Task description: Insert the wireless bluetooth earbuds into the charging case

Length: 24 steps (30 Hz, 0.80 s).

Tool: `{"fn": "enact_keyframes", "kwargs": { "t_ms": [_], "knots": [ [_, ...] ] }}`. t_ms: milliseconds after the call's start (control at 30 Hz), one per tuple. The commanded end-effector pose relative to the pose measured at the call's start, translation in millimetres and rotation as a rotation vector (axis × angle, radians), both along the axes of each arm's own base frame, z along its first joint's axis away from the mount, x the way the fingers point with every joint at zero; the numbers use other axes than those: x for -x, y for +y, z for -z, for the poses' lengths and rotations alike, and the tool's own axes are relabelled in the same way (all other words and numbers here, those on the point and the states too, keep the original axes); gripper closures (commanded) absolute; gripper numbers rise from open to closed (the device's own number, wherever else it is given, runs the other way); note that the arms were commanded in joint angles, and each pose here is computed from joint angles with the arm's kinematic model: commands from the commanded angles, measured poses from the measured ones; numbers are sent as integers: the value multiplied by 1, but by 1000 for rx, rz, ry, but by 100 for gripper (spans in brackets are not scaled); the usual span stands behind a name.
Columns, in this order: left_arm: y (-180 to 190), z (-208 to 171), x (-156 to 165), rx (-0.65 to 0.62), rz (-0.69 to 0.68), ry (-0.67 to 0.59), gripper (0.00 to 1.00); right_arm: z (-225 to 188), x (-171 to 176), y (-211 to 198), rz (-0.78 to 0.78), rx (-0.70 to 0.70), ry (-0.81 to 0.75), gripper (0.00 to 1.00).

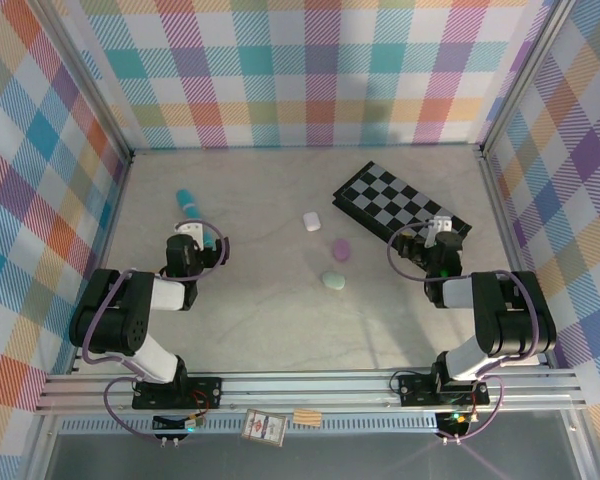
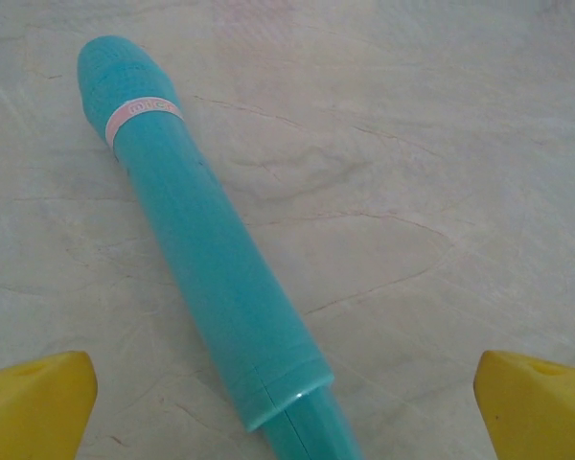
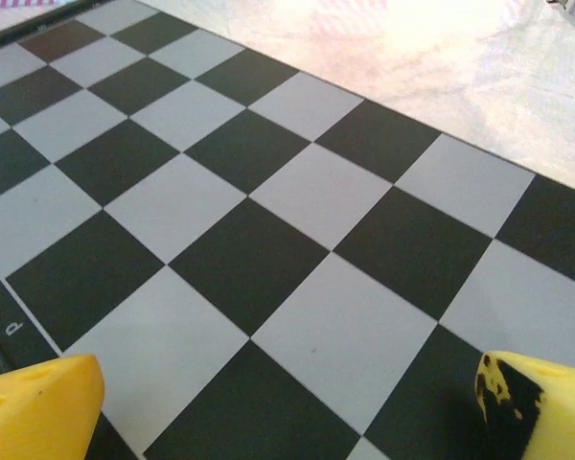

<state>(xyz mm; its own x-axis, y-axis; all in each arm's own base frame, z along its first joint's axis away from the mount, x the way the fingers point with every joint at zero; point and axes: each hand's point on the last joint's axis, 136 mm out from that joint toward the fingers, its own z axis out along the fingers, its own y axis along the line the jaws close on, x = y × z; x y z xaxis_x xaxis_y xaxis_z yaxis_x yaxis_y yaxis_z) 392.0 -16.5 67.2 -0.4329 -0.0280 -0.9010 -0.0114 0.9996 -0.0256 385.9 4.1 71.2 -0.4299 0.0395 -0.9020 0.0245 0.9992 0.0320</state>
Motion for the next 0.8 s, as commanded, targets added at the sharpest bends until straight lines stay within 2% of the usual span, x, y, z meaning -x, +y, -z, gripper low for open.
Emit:
{"fn": "enact_keyframes", "kwargs": {
  "t_ms": [0,767],
  "knots": [
    [1,-13,-10,34,-9,-46,0,-20,-12,7,-36,-36,-72,1],
    [1,-14,-10,33,-9,-45,0,-20,-11,7,-35,-35,-74,1]
  ]
}}
